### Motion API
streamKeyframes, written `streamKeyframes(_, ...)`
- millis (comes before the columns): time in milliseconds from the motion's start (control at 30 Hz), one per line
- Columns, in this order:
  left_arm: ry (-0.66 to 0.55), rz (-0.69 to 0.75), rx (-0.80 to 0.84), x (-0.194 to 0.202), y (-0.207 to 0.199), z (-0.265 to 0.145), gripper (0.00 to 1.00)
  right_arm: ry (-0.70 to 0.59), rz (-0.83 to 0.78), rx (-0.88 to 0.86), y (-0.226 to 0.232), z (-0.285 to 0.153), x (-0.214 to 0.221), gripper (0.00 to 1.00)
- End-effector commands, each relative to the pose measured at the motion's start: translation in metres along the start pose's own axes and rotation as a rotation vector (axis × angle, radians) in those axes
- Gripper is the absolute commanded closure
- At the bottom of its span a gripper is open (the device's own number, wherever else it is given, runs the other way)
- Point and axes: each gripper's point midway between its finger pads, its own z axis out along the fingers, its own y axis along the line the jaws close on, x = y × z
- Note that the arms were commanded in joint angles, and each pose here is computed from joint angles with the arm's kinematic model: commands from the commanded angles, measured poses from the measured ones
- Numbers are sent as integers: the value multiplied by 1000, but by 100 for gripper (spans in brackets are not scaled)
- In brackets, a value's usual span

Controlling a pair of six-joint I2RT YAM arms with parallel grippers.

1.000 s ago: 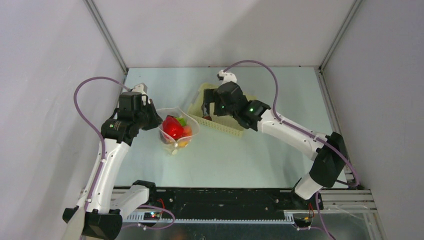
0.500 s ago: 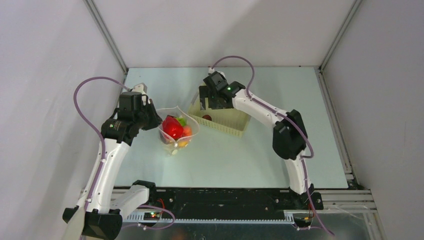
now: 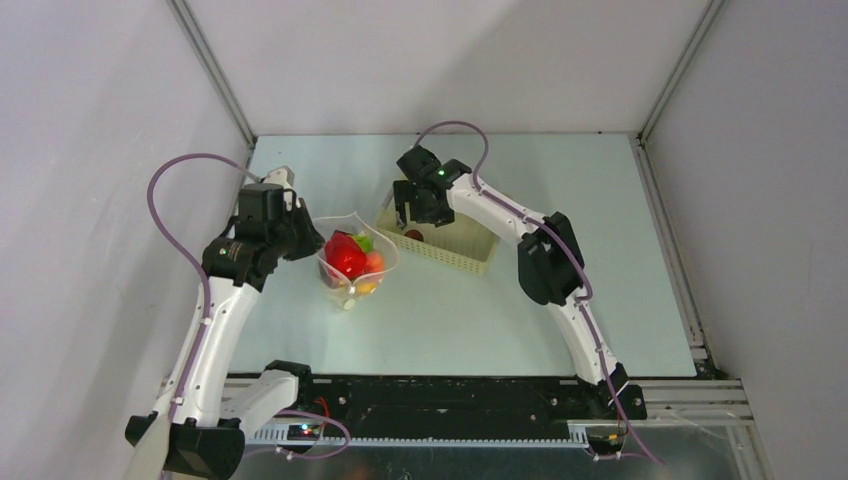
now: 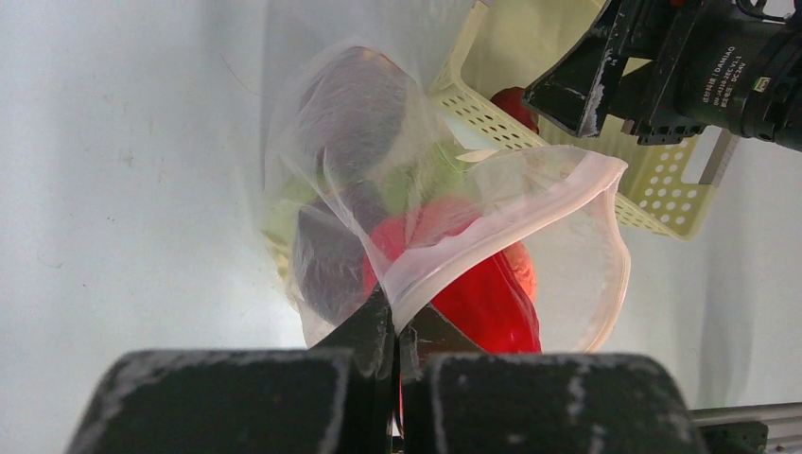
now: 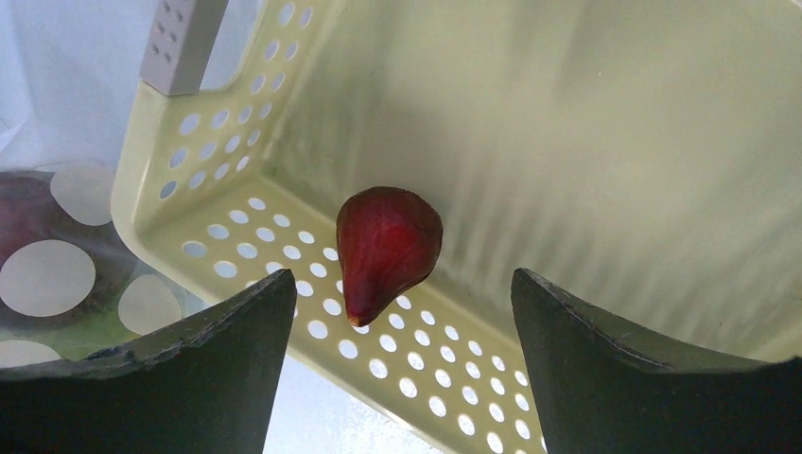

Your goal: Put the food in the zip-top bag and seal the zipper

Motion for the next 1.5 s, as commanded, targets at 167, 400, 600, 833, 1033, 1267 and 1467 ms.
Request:
streamKeyframes(167,-31,15,8,-6,-1,-1,100,-10,37,-47,18,9,-4,15)
streamKeyframes(400,-31,14,9,-7,-1,-1,100,19,54,-44,17,17,5,19)
streamKeyframes(600,-31,15,9,-7,-1,-1,100,54,67,-55,18,24,15,25)
streamKeyframes(833,-29,14,9,-6,-1,0,100,82,73,-46,13,30,22,27)
streamKeyframes(1033,-27,14,8,-6,-1,0,100,124,80,-64,12,35,29,28)
streamKeyframes(1267,-20,12,12,-5,-2,1,100,174,94,-69,7,43,38,30)
streamKeyframes(1467,-17,12,12,-5,-2,2,100,198,97,-80,7,44,42,33)
